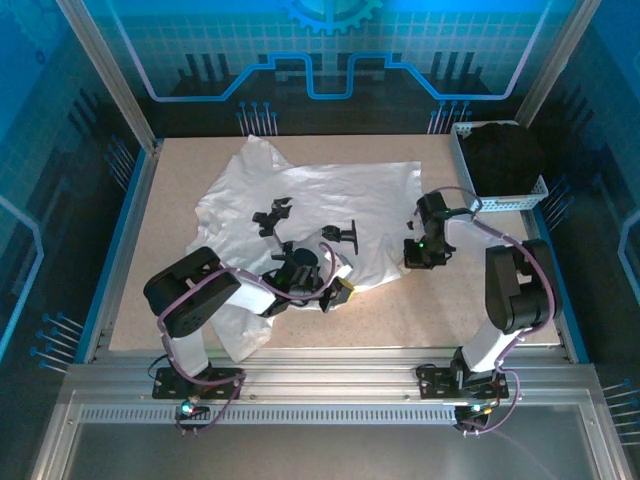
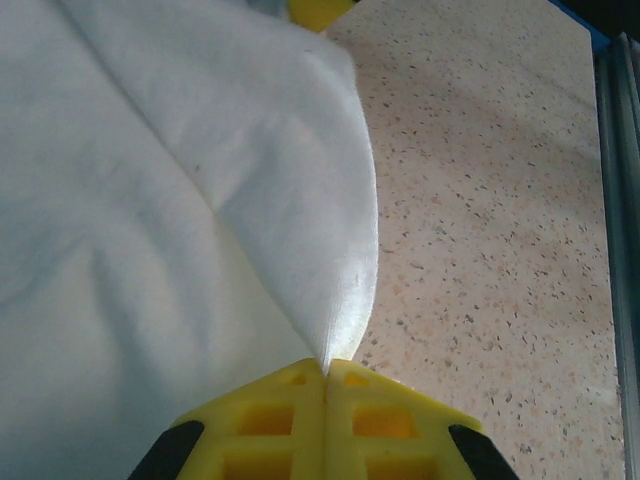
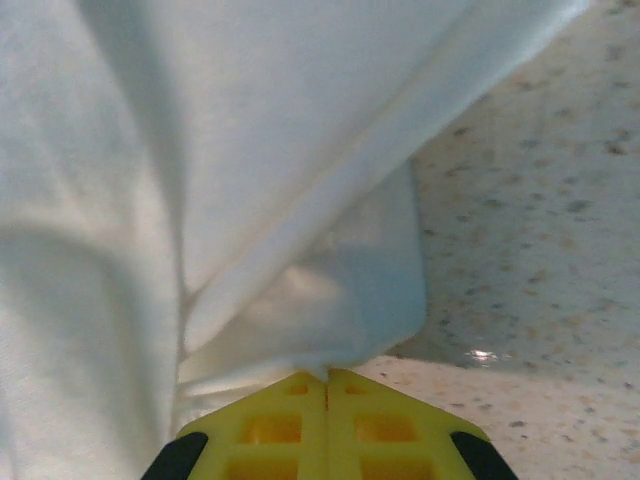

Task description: Fold the inside-out t-shirt

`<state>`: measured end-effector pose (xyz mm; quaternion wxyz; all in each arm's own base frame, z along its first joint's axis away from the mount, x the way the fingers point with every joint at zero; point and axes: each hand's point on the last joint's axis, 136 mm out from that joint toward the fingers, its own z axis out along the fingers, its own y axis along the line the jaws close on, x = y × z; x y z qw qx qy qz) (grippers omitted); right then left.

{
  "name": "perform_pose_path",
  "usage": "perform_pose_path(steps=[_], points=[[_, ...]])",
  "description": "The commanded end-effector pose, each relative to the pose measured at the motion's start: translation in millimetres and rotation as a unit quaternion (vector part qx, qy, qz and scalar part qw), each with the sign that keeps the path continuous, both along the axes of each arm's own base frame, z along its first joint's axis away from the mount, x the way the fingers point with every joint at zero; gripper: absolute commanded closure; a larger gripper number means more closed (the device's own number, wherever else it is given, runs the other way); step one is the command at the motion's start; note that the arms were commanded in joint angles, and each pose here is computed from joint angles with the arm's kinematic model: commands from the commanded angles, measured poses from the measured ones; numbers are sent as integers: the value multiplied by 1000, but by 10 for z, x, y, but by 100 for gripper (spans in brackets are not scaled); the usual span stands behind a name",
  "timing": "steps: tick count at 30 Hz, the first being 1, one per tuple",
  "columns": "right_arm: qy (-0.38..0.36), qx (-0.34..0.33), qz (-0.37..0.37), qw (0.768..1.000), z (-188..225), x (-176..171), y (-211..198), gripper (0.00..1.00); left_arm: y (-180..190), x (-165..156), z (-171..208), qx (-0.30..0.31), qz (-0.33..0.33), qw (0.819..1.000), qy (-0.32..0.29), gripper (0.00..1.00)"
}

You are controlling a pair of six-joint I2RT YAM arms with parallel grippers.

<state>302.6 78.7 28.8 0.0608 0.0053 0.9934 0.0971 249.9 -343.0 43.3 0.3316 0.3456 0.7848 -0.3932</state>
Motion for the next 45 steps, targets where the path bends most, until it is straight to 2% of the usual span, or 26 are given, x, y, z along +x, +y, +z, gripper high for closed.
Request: perform_pose_path(steps=[1, 4, 10, 14, 16, 19, 26, 45], points=[[-22, -1, -22, 1000, 155, 4, -94, 99, 91, 38, 185, -38, 13, 999, 14, 100], [-21, 6, -27, 999, 178, -105, -72, 98, 177, 16, 85, -30, 22, 999, 31, 100], [-35, -16, -11, 999, 205, -158, 1, 81, 269, -38, -117, -10, 34, 998, 56, 100], [-72, -16, 41, 996, 386, -156, 252, 68, 304, -56, -167, -3, 40, 997, 62, 100], [-75, -10, 69, 995, 425, -191, 403, 65, 311, -63, -178, -1, 39, 997, 62, 100], [-58, -18, 90, 994, 368, -258, 479, 65, 330, -65, -183, 5, 41, 997, 59, 100], [-23, -30, 103, 994, 171, -309, 495, 71, 329, -71, -149, 2, 39, 998, 55, 100], [9, -26, 157, 987, 47, -300, 743, 67, 314, -47, -148, 1, 38, 998, 51, 100]])
